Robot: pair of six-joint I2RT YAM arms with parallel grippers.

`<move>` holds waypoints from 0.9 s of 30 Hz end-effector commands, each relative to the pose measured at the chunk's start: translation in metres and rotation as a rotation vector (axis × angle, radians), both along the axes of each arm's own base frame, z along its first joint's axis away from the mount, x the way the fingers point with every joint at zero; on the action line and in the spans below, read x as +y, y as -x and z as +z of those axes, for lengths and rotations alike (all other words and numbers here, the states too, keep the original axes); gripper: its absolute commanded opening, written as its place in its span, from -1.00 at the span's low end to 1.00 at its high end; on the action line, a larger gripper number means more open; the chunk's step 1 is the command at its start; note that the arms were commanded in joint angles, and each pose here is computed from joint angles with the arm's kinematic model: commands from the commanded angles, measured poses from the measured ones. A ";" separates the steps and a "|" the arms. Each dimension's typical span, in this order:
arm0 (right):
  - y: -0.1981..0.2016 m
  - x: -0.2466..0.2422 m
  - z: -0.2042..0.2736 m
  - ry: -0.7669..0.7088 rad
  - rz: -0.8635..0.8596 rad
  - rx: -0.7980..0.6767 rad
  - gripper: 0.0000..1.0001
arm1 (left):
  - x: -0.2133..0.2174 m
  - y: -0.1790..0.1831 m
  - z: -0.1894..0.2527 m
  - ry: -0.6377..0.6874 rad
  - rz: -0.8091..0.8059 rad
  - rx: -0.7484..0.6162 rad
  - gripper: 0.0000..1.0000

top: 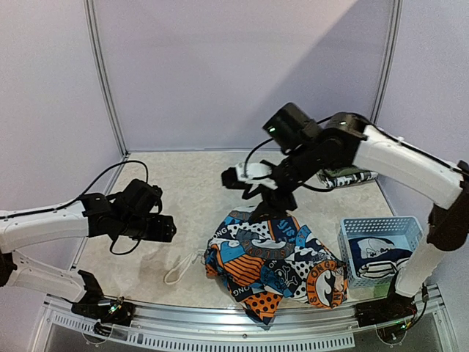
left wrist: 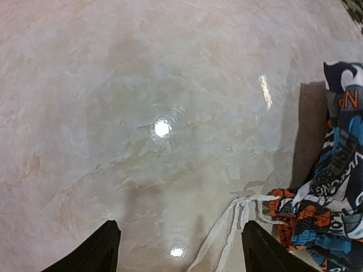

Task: Fold and stack the mixed laundry pile
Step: Pick up the crumpled shorts from the center of the board.

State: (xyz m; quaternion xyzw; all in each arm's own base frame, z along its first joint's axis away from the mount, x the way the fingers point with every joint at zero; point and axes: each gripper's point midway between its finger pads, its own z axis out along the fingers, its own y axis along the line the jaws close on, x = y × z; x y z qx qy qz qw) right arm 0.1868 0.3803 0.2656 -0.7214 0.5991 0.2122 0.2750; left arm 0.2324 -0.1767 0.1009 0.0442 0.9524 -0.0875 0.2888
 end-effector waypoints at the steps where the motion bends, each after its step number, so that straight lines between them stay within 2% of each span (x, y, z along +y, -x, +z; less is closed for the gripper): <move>1: 0.012 0.042 -0.076 0.229 0.085 -0.013 0.33 | 0.042 0.003 0.009 0.070 0.261 -0.024 0.53; 4: 0.034 0.066 -0.122 0.358 0.162 -0.066 0.40 | 0.067 0.009 0.024 0.120 0.353 -0.083 0.55; 9: 0.048 0.098 -0.157 0.434 0.200 -0.163 0.43 | 0.102 0.019 0.049 0.133 0.437 -0.187 0.56; 14: 0.032 0.107 -0.187 0.544 0.179 -0.297 0.49 | 0.117 0.030 0.062 0.125 0.442 -0.225 0.56; 17: 0.024 0.100 -0.213 0.650 0.164 -0.323 0.52 | 0.121 0.034 0.064 0.121 0.437 -0.233 0.56; 19: 0.009 0.096 -0.227 0.704 0.117 -0.397 0.51 | 0.123 0.035 0.065 0.120 0.437 -0.238 0.56; 20: -0.002 0.095 -0.228 0.725 0.085 -0.462 0.37 | 0.124 0.036 0.065 0.122 0.435 -0.241 0.56; 23: -0.013 0.100 -0.217 0.711 0.051 -0.524 -0.22 | 0.123 0.036 0.065 0.130 0.428 -0.250 0.56; 27: -0.013 0.130 -0.137 0.496 0.034 -0.550 -0.62 | 0.123 0.034 0.065 0.114 0.411 -0.262 0.56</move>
